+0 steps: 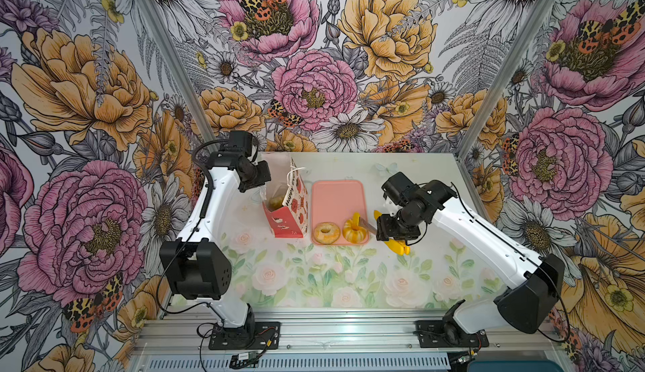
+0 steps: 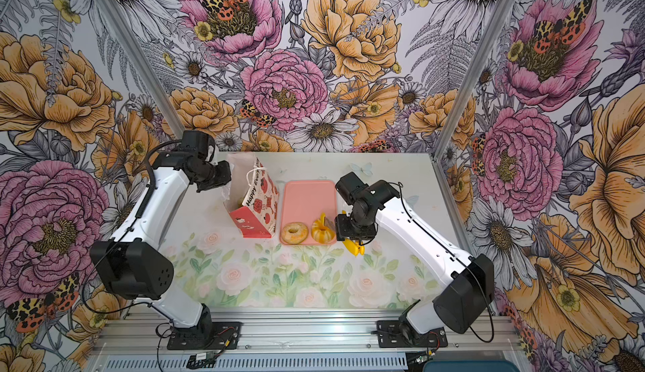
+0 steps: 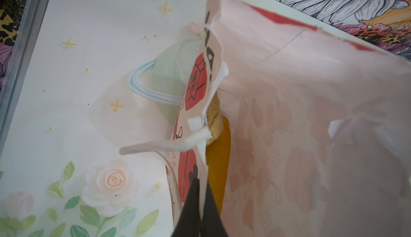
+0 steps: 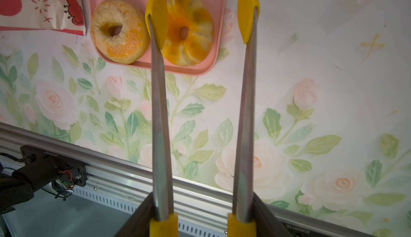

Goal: Pack bread into a paper bag
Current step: Pick up the fake bread from the plate.

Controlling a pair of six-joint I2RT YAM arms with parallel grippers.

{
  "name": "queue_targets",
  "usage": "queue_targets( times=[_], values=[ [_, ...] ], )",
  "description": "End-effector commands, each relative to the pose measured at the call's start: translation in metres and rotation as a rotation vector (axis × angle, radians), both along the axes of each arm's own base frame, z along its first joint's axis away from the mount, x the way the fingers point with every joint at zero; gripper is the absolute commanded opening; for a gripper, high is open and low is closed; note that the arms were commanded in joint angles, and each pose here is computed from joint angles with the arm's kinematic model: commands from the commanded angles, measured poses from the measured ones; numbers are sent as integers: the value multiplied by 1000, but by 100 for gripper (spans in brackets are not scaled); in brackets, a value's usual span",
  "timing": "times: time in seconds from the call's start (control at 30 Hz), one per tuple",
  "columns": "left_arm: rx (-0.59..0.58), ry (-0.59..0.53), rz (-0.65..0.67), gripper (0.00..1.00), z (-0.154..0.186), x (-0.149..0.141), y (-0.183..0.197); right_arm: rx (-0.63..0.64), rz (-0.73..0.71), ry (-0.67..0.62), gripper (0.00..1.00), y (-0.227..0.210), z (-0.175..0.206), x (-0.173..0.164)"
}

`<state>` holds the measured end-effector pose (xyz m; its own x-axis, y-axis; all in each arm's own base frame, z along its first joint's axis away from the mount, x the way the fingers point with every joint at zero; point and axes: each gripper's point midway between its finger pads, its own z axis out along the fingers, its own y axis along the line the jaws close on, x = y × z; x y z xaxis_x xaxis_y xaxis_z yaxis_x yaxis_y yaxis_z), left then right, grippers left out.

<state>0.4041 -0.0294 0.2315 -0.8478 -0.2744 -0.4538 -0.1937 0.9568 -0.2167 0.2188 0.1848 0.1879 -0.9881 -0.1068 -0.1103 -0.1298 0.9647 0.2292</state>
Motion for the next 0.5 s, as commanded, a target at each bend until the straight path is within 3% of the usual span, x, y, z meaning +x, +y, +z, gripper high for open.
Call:
queue_targets(
  times=[0.0, 0.47],
  values=[
    [1, -18, -28, 0, 3, 7, -1, 63, -7, -34, 64, 12, 6, 1],
    [4, -5, -32, 0, -1, 0, -2, 71, 25, 4, 63, 23, -5, -11]
  ],
)
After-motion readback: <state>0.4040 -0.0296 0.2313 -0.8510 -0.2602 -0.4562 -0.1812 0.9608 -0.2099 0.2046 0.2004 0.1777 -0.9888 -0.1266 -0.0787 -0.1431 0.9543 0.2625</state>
